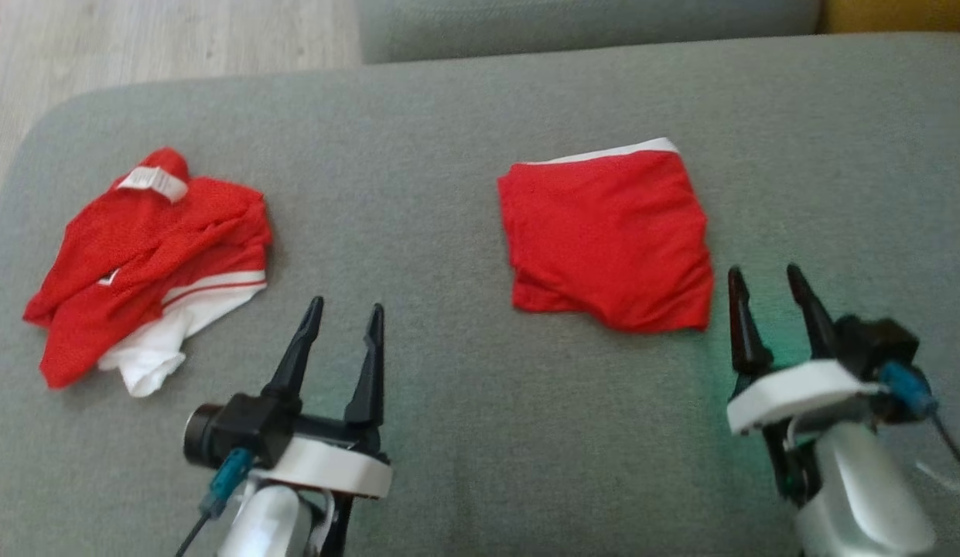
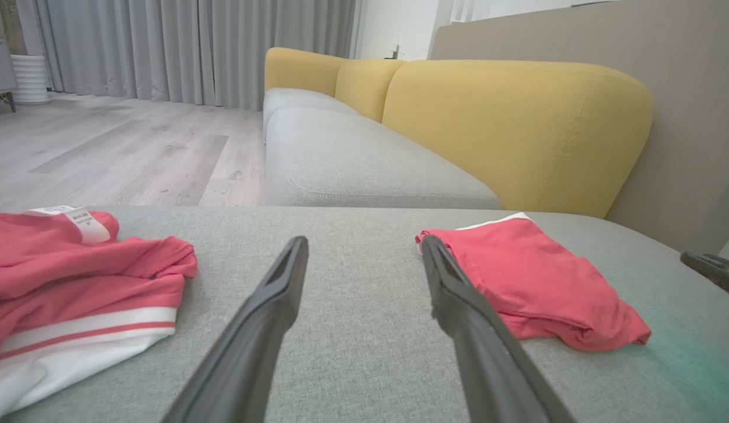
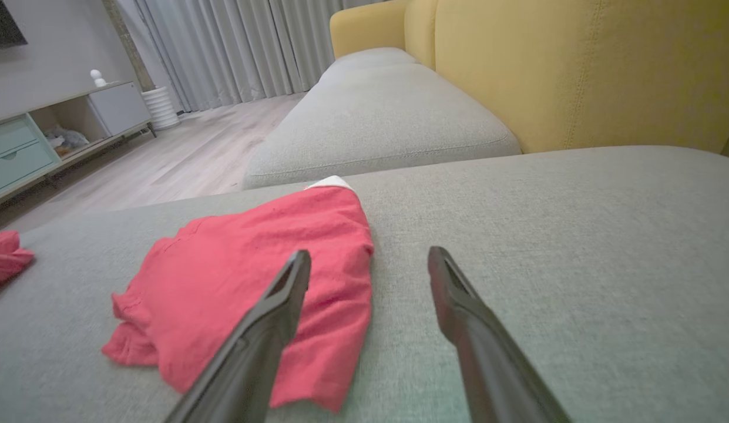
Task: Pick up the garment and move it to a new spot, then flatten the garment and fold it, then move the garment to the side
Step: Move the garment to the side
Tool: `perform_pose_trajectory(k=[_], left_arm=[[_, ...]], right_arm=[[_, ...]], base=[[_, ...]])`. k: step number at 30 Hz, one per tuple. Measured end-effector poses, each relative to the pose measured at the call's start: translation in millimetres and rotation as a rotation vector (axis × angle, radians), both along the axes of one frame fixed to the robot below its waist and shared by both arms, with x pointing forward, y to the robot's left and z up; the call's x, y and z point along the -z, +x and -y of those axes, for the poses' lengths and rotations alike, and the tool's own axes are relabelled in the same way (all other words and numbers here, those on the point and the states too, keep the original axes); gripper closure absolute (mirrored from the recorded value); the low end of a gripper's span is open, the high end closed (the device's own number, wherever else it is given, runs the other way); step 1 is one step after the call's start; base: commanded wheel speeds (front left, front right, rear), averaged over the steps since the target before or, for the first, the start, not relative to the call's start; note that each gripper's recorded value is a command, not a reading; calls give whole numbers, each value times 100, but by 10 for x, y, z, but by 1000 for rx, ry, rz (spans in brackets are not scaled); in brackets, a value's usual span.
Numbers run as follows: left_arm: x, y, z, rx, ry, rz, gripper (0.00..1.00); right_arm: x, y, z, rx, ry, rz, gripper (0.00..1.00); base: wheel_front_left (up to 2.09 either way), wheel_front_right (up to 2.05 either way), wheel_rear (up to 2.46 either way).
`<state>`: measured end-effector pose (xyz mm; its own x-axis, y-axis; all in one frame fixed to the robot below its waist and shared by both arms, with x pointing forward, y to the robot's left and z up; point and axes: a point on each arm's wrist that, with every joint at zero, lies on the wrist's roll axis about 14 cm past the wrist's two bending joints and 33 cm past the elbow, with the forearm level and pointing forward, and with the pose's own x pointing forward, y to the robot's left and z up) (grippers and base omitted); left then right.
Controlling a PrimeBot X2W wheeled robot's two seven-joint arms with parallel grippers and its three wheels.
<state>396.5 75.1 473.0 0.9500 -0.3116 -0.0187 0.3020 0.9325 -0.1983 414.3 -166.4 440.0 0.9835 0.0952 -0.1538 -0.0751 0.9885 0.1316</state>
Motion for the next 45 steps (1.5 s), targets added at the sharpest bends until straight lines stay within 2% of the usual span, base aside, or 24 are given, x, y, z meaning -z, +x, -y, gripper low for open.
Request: perform_pose_trajectory(k=[6,11,15,19,20,21,22,33,40,45], left_arm=[[21,90,-65,-19,-1,-4,0],[113,108,-171,-54,-6,-34,0],[135,141,-239,-75,-1,-40,0],[153,147,-305,-99,0,-48,0],[156,144,-316,-102,1,-49,0],[153,142,-317,-103,1,-48,0],[147,140,-317,-103,1,-46,0],[-22,153,-174,-66,-7,1,0],[-99,207,-29,-25,-18,26,0],[-73,260,71,-1,-37,19,0]], right_arm=[[77,362,-88,-14,22,-62,0],[361,594,-172,-24,32,-203,0],[670,631,-325,-59,42,-354,0],[757,723,-389,-97,12,-419,0],[748,750,-413,-111,-1,-421,28],[739,765,-438,-122,-10,-421,89],[738,760,-458,-136,-23,-422,100],[487,638,-431,-236,-204,-296,100],[272,609,-46,-236,-348,-230,100],[301,553,436,-210,-475,-277,100]], base=[[0,0,0],[0,0,0],[0,0,0],[0,0,0],[0,0,0],[0,0,0],[0,0,0],[0,0,0],[0,0,0],[0,0,0]])
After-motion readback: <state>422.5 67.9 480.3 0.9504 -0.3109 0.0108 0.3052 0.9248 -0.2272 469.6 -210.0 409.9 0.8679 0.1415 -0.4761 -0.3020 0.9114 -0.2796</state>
